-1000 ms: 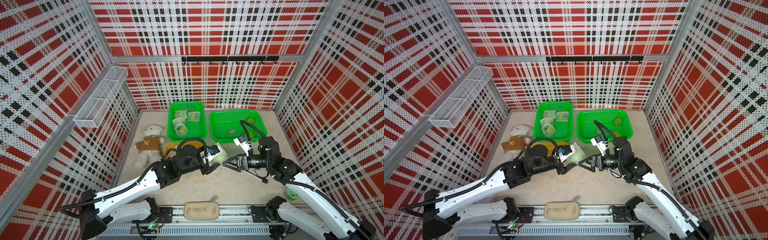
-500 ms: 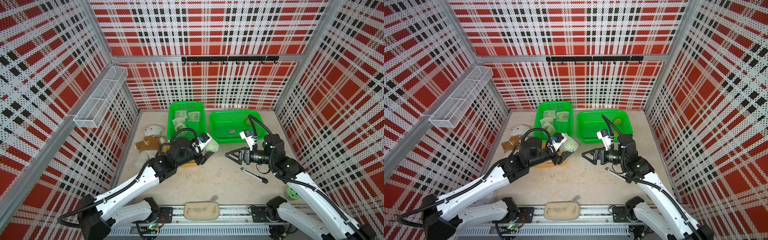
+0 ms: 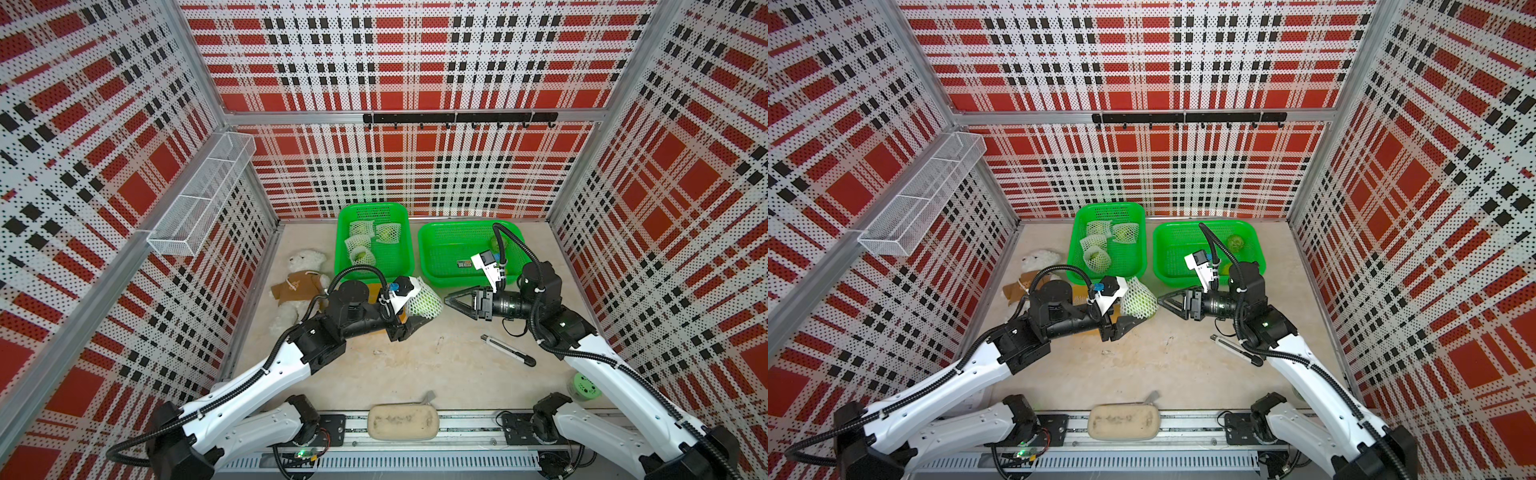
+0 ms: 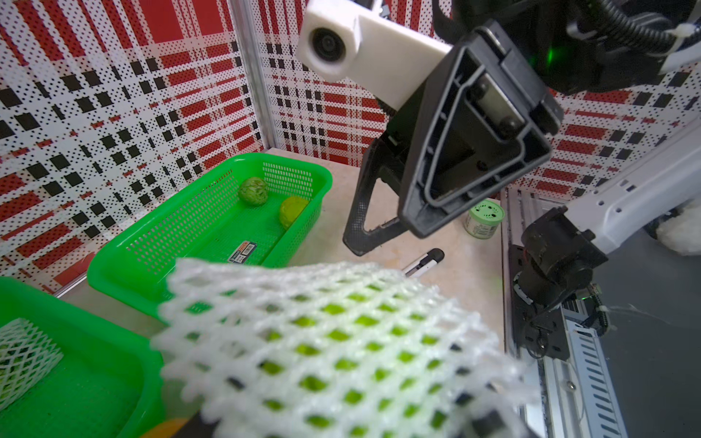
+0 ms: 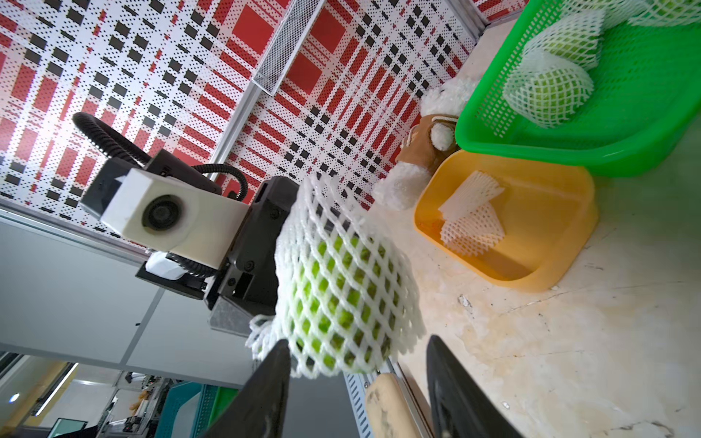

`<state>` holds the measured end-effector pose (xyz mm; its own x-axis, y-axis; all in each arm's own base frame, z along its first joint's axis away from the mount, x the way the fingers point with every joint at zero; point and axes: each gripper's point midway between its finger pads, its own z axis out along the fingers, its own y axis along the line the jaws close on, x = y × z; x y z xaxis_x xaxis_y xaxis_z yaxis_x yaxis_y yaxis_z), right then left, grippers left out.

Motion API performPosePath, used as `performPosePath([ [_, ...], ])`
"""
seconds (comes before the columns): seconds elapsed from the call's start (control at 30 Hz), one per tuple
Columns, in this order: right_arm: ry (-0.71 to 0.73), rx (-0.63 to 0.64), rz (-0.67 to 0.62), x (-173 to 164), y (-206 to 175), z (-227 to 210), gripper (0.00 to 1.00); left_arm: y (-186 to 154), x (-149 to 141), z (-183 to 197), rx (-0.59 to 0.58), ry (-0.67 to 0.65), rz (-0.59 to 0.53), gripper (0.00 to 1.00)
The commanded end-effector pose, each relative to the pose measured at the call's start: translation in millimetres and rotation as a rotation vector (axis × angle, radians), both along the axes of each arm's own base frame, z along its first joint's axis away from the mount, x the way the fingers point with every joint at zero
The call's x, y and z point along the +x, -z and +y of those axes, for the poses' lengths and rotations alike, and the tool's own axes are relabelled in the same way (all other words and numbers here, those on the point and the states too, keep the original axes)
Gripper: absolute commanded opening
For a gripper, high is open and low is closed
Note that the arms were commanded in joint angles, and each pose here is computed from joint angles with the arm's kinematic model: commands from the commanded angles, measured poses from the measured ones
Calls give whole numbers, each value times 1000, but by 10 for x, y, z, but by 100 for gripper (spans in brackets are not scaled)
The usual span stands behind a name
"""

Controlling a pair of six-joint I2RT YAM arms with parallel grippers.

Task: Sleeve custard apples in foam nets
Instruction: Put on the foam net on the custard apple.

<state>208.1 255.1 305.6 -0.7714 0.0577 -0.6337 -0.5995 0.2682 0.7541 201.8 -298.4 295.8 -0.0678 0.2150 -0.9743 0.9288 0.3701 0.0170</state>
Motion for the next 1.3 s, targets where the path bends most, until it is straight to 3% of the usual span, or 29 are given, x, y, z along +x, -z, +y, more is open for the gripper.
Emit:
performPosePath([
  [0.0,-22,31,-50,-28,-116,69,52,-158,-50,-10,-54,30,-34,39],
  [0.2,-17,15,-29,-57,-12,110,45,-170,-33,10,-62,10,-57,35],
  [0.37,-24,14,-31,-69,-21,143,26,-159,-32,-2,-63,6,-61,34],
  [0.53,-18,-4,-13,-68,25,156,15,-123,44,21,-45,-55,-77,32],
  [1.03,36,-41,17,-8,143,111,8,-132,245,219,-34,-228,-126,31],
  [1.27,36,-36,46,32,161,141,8,-209,228,273,-67,-244,-152,30],
])
